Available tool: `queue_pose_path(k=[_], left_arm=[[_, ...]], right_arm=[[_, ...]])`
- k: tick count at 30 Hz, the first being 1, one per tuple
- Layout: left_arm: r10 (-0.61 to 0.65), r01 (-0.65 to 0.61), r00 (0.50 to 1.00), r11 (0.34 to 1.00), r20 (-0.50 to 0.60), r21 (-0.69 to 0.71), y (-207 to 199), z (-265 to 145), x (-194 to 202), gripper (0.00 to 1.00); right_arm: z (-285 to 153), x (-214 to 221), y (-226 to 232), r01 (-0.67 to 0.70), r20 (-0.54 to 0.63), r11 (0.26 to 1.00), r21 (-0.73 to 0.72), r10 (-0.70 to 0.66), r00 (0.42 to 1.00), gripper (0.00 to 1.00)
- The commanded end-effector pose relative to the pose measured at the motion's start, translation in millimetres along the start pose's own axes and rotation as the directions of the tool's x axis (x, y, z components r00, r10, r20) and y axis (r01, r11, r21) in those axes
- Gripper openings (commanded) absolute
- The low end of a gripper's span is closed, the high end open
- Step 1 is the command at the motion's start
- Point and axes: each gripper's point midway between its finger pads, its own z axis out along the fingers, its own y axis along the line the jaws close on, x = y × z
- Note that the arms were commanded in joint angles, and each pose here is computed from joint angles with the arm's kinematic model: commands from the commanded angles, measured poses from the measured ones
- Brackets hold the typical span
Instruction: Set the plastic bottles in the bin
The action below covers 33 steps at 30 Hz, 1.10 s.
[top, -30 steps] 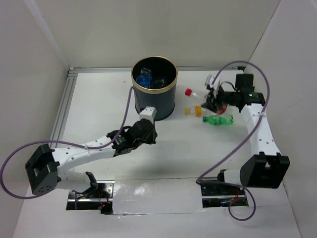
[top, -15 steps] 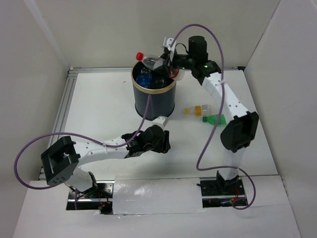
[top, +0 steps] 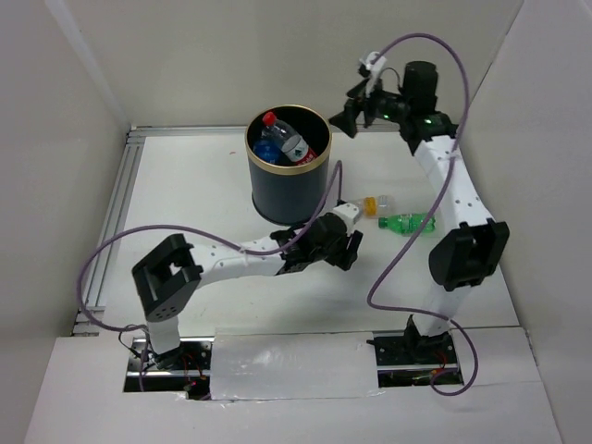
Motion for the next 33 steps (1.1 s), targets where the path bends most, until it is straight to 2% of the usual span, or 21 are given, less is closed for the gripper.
queue_pose_path(k=[1, 2, 3, 4, 5, 7, 8, 11, 15, 18, 21, 23, 27, 32, 33], left_arm=[[0.197, -0.196, 0.979, 0.98, 0.046, -0.026, 11.2, 33.3, -27.1, 0.69], [0.219, -0.217, 0.973, 0.976, 0.08, -0.027, 8.1, 39.5, -46.7, 0.68], [0.274, -0.272, 0.96, 0.962, 0.055, -0.035, 12.1, 54.8, -39.2, 0.68], [0.294, -0.292, 0.954, 0.955, 0.06, -0.05, 19.4, 61.5, -46.8, 0.68], [0.304, -0.294, 0.946, 0.95, 0.107, -0.104, 26.4, 65.9, -71.6, 0.7], [0.385, -0.366, 0.915, 0.918, 0.118, -0.153, 37.1, 76.9, -84.7, 0.72], [0.412, -0.387, 0.902, 0.904, 0.129, -0.181, 44.2, 87.1, -92.8, 0.74], [0.528, -0.488, 0.832, 0.843, 0.171, -0.228, 50.4, 101.5, -112.9, 0.78], [0.57, -0.531, 0.798, 0.818, 0.194, -0.221, 74.2, 122.6, -123.5, 0.84], [0.602, -0.583, 0.774, 0.799, 0.199, -0.148, 69.6, 137.1, -116.1, 0.85], [0.6, -0.597, 0.776, 0.798, 0.194, -0.078, 68.3, 151.3, -101.1, 0.87], [0.622, -0.622, 0.756, 0.78, 0.206, -0.069, 65.1, 160.3, -103.8, 0.87], [0.611, -0.632, 0.749, 0.775, 0.257, 0.001, 57.1, 170.2, -112.3, 0.87], [0.563, -0.591, 0.79, 0.805, 0.241, 0.054, 63.9, 180.7, -103.3, 0.87], [0.556, -0.581, 0.801, 0.812, 0.224, 0.062, 66.0, 183.9, -96.1, 0.83]], right_arm=[[-64.7, 12.7, -19.6, -0.033, -0.059, 0.991, 0.128, 0.041, 0.997, 0.95], [-83.2, 26.2, -19.5, -0.049, -0.098, 0.988, 0.149, 0.064, 0.993, 0.95], [-96.9, 41.9, -22.9, -0.044, -0.127, 0.986, 0.16, 0.065, 0.99, 0.95], [-109.2, 72.3, -19.9, -0.1, -0.164, 0.982, 0.162, 0.126, 0.978, 0.95], [-142.3, 89.3, -29.6, -0.142, -0.185, 0.965, 0.219, 0.184, 0.965, 0.93], [-171.0, 122.4, -20.8, -0.213, -0.199, 0.954, 0.209, 0.255, 0.946, 0.9], [-201.1, 132.2, -26.1, -0.229, -0.194, 0.938, 0.26, 0.283, 0.939, 0.9], [-242.9, 172.2, 0.2, -0.299, -0.213, 0.917, 0.265, 0.358, 0.909, 0.88], [-278.7, 188.7, 29.8, -0.332, -0.21, 0.895, 0.297, 0.401, 0.892, 0.88], [-298.1, 192.1, 33.3, -0.336, -0.192, 0.883, 0.329, 0.411, 0.891, 0.88], [-304.5, 197.6, 46.5, -0.351, -0.2, 0.881, 0.316, 0.424, 0.883, 0.88], [-304.9, 203.3, 56.5, -0.388, -0.203, 0.87, 0.304, 0.457, 0.866, 0.88], [-303.6, 208.0, 68.8, -0.403, -0.195, 0.865, 0.301, 0.469, 0.861, 0.88], [-300.4, 206.0, 73.8, -0.39, -0.176, 0.871, 0.297, 0.452, 0.875, 0.88], [-299.7, 208.5, 76.1, -0.4, -0.174, 0.868, 0.295, 0.461, 0.87, 0.88]])
